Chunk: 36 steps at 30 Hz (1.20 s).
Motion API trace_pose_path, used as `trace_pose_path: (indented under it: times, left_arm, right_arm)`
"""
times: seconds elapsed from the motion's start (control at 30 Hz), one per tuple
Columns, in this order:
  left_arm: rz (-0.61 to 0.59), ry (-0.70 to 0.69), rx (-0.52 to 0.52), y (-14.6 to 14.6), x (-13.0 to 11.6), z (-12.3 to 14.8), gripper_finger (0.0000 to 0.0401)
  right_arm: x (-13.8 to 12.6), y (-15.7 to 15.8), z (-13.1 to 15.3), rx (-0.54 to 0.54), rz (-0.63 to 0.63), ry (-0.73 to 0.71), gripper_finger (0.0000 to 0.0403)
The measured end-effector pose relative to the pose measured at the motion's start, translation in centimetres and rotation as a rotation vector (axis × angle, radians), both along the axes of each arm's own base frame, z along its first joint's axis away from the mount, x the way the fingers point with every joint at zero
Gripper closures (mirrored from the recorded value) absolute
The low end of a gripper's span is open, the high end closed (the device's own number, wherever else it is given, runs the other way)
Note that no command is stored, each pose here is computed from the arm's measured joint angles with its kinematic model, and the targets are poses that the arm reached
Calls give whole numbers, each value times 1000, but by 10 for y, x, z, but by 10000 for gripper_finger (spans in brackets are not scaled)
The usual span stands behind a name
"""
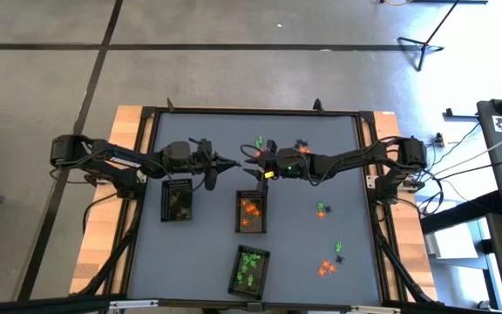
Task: Sort Halloween decoration
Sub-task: Put the black spider toy into the top left black basket
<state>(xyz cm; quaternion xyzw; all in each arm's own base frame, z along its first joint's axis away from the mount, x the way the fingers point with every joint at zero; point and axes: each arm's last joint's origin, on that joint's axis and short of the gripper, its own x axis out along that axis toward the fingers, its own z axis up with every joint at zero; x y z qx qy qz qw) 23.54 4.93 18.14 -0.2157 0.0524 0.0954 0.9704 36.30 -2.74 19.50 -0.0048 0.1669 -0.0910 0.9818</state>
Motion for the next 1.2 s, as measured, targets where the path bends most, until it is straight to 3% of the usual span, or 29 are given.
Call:
trace_pose_path:
  times: [0.17, 0.37, 0.57, 0.83, 1.0, 1.2]
  left_arm:
    - [11, 88, 39, -3, -18, 12, 401]
    - [67, 329, 7, -10, -56, 37, 401]
    - [119, 580, -125, -26, -94, 66, 401]
    - [169, 891, -324, -46, -124, 53, 401]
    - [199, 927, -381, -52, -127, 42, 401]
    - [162, 889, -371, -55, -122, 39, 401]
  right_arm:
    - [-7, 1, 7, 3, -1, 33, 218]
    - [-15, 1, 12, 30, -11, 94, 206]
    - [-15, 1, 12, 31, -12, 96, 205]
    - [-14, 1, 14, 31, -13, 76, 205]
    - [-14, 1, 16, 30, -13, 54, 205]
    - [-13, 1, 17, 29, -11, 43, 205]
